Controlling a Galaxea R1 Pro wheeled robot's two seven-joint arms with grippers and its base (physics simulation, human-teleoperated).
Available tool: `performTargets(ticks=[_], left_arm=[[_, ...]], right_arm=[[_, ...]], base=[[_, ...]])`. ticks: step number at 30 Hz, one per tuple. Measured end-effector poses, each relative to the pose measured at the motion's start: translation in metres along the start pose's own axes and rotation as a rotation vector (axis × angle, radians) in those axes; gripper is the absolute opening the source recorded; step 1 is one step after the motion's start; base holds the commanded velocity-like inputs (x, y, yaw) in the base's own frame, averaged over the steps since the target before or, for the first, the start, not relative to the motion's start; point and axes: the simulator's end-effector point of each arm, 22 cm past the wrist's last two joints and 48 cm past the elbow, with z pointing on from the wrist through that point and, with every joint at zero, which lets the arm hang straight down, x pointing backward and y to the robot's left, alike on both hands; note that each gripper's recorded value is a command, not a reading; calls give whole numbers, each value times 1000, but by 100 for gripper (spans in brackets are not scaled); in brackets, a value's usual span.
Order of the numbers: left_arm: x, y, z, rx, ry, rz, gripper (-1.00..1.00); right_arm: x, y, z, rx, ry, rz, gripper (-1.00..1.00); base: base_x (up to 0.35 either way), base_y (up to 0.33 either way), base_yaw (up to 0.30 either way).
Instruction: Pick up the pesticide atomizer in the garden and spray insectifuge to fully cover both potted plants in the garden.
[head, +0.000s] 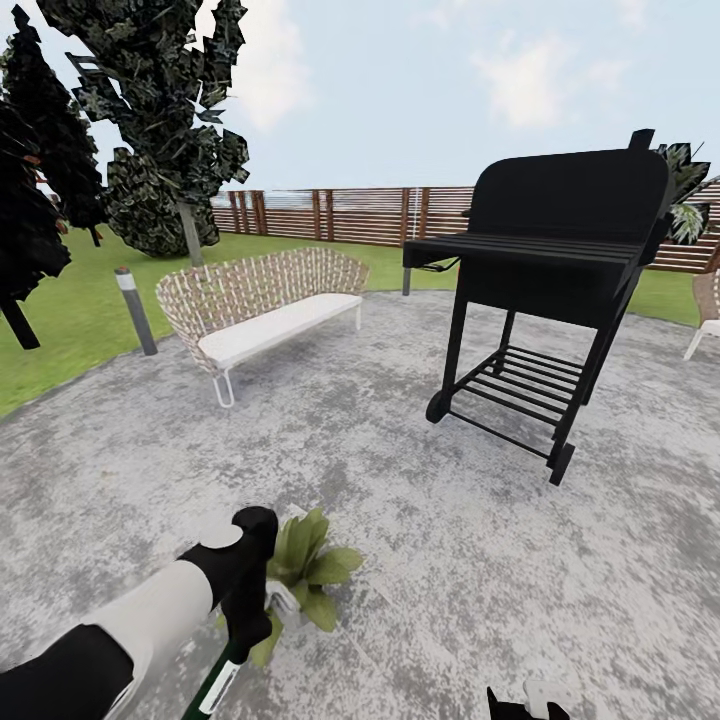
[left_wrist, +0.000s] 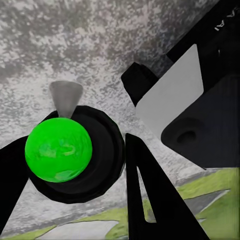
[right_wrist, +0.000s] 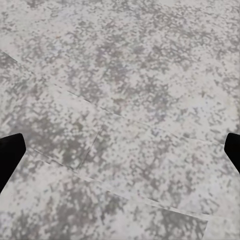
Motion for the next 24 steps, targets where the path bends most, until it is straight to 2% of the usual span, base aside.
performTargets(ticks=[2, 4, 6, 13, 19, 24], left_arm=[[-3, -9, 4, 36, -17, -7, -100], [-12, -16, 0, 80, -67, -25, -100], [-18, -17, -6, 86, -88, -28, -100], [-21, -13, -14, 91, -112, -39, -100], [-17, -13, -8, 101, -107, -49, -100], [-6, -4, -4, 98, -95, -70, -100]], right_arm=[[0, 0, 0, 0, 0, 0, 100], [0, 0, 0, 0, 0, 0, 100], [0, 0, 0, 0, 0, 0, 100], [0, 0, 0, 0, 0, 0, 100], [0, 0, 0, 0, 0, 0, 100], [0, 0, 0, 0, 0, 0, 100]], base=[[0, 0, 0], [0, 0, 0], [0, 0, 0], [0, 0, 0], [0, 0, 0], [0, 0, 0]])
